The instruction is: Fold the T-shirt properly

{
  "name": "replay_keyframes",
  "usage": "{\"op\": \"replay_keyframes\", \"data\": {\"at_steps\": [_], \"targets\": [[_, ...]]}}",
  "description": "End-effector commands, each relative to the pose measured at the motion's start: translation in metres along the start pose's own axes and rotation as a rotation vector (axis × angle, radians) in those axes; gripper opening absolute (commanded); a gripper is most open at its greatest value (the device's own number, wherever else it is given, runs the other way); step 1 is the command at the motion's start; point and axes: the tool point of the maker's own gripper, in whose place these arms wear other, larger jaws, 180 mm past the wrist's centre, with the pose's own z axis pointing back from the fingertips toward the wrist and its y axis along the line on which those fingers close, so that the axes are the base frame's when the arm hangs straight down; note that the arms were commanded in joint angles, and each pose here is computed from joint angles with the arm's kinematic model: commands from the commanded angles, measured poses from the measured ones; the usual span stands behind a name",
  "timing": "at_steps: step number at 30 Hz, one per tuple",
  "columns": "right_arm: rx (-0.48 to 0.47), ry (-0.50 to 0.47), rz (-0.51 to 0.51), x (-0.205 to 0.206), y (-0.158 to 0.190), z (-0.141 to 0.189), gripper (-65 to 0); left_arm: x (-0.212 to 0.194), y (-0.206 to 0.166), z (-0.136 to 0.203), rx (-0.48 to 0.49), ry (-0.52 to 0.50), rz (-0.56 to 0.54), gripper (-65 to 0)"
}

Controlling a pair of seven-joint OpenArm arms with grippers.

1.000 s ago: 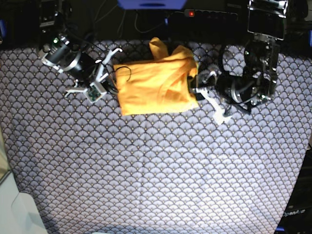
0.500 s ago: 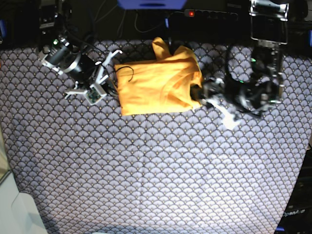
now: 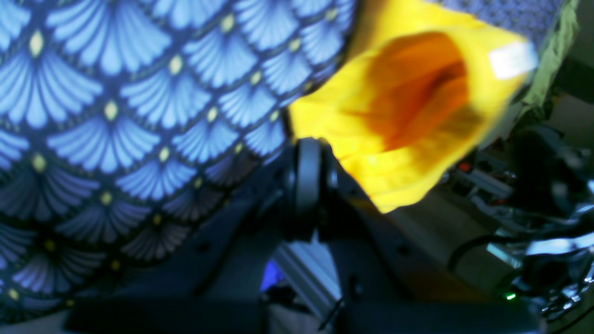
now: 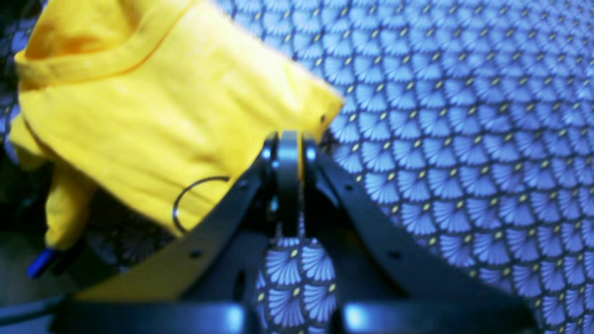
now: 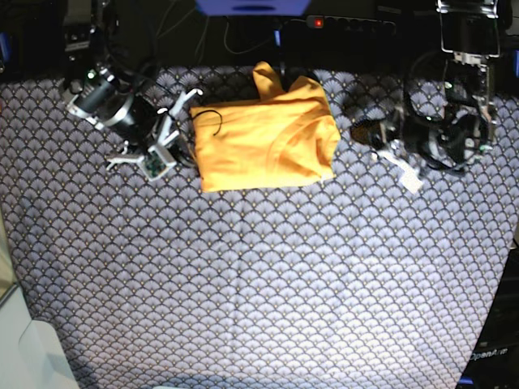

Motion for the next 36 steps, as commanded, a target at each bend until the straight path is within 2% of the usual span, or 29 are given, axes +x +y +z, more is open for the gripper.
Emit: {"op": "replay_keyframes", "data": {"at_steps": [1,6,11,14,19,24,29,32,33,36], "targets": [[0.003,-0.048,0.006,0.012,0.000,0.002,-65.0,0.000,-0.013,-0.001,-0.035,0.014,-0.017,-65.0],[0.003,-0.048,0.005,0.012,0.000,0.002,-65.0,-0.019,-0.024,-0.029,0.004,0.081,0.072,-65.0],[0.003,-0.048,0.005,0.012,0.000,0.002,-65.0,-0.007,-0.044,-0.041,-0.038,0.079,0.129,-65.0],[0.003,-0.048,0.005,0.012,0.000,0.002,-65.0,0.006,-0.044,-0.046,-0.036,0.082,0.186,-65.0],[0.003,-0.046,0.007,0.012,0.000,0.002,-65.0,0.032,-0.064,-0.049,-0.066,0.069,0.216,-65.0],[0.006,-0.043,0.007,0.012,0.001,0.001,-65.0,0.060,-0.076,-0.042,-0.074,0.037,0.239,-65.0],[0.011,-0.043,0.010,0.012,0.002,0.001,-65.0,0.111,-0.098,-0.015,-0.108,-0.123,0.188,-65.0],[-0.007,-0.050,0.033,0.018,-0.009,0.000,-65.0,0.109,-0.110,0.001,-0.179,-0.065,0.196,-65.0],[-0.007,-0.038,0.045,0.014,-0.012,0.000,-65.0,0.107,-0.109,0.001,-0.185,-0.058,0.200,-65.0],[-0.027,-0.029,0.089,0.018,-0.031,-0.002,-65.0,0.080,-0.067,-0.009,-0.100,-0.006,0.247,-65.0]]}}
